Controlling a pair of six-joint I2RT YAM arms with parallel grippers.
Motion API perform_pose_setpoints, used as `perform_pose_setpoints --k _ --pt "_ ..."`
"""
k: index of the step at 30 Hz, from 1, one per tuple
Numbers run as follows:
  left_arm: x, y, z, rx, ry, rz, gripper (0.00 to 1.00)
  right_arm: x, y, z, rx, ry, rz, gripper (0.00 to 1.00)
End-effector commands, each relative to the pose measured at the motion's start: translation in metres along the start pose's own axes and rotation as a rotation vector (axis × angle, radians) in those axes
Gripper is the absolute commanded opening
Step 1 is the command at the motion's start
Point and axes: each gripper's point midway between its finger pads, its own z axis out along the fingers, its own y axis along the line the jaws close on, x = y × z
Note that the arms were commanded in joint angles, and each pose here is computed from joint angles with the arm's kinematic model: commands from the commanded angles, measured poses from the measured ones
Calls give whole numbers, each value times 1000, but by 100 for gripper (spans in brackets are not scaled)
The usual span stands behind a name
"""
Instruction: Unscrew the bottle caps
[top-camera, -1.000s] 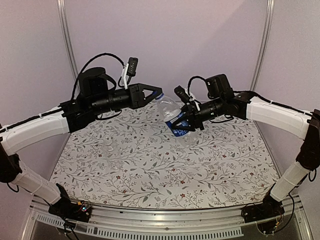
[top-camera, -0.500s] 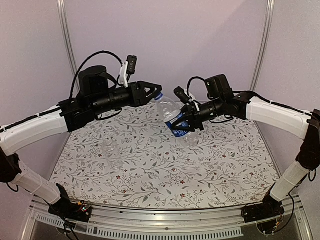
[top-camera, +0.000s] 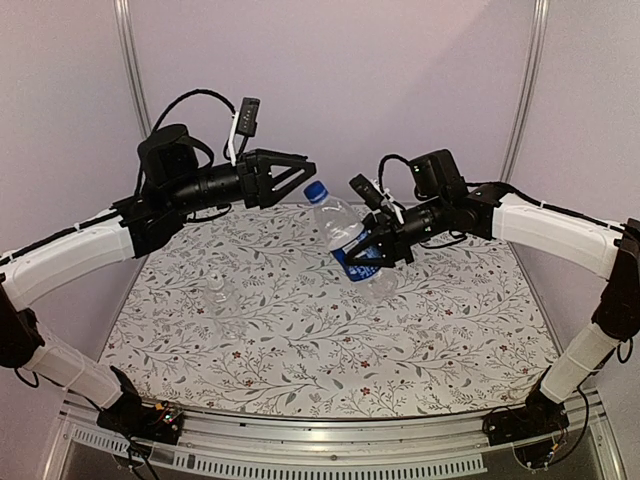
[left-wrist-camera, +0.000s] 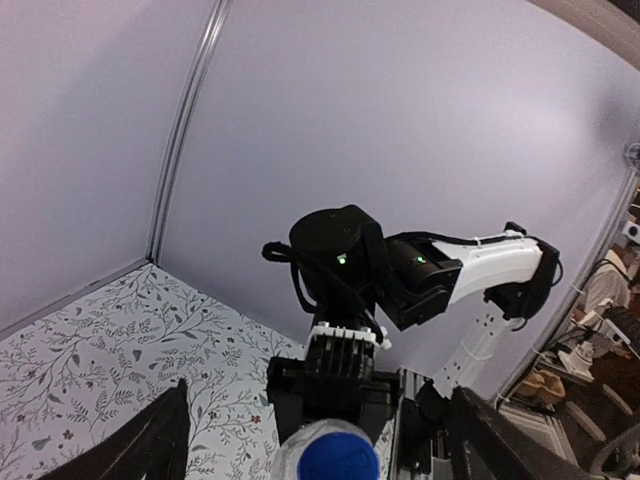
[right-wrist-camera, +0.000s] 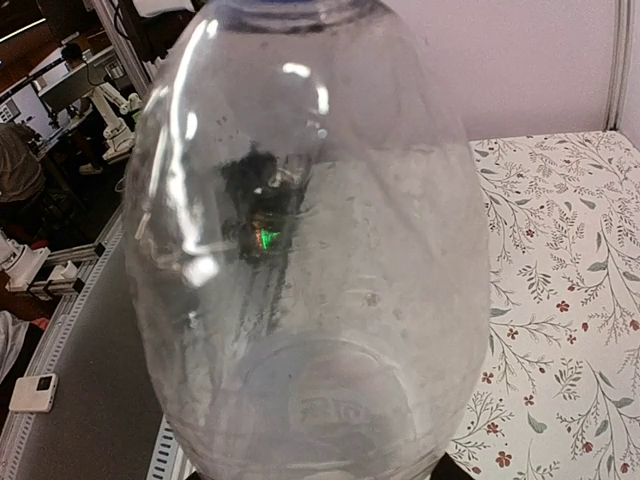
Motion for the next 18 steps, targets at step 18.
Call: perform_pose_setpoints --k 18 --pt "21 -49 8 487 91 169 69 -8 33 -4 -178 -42 -12 39"
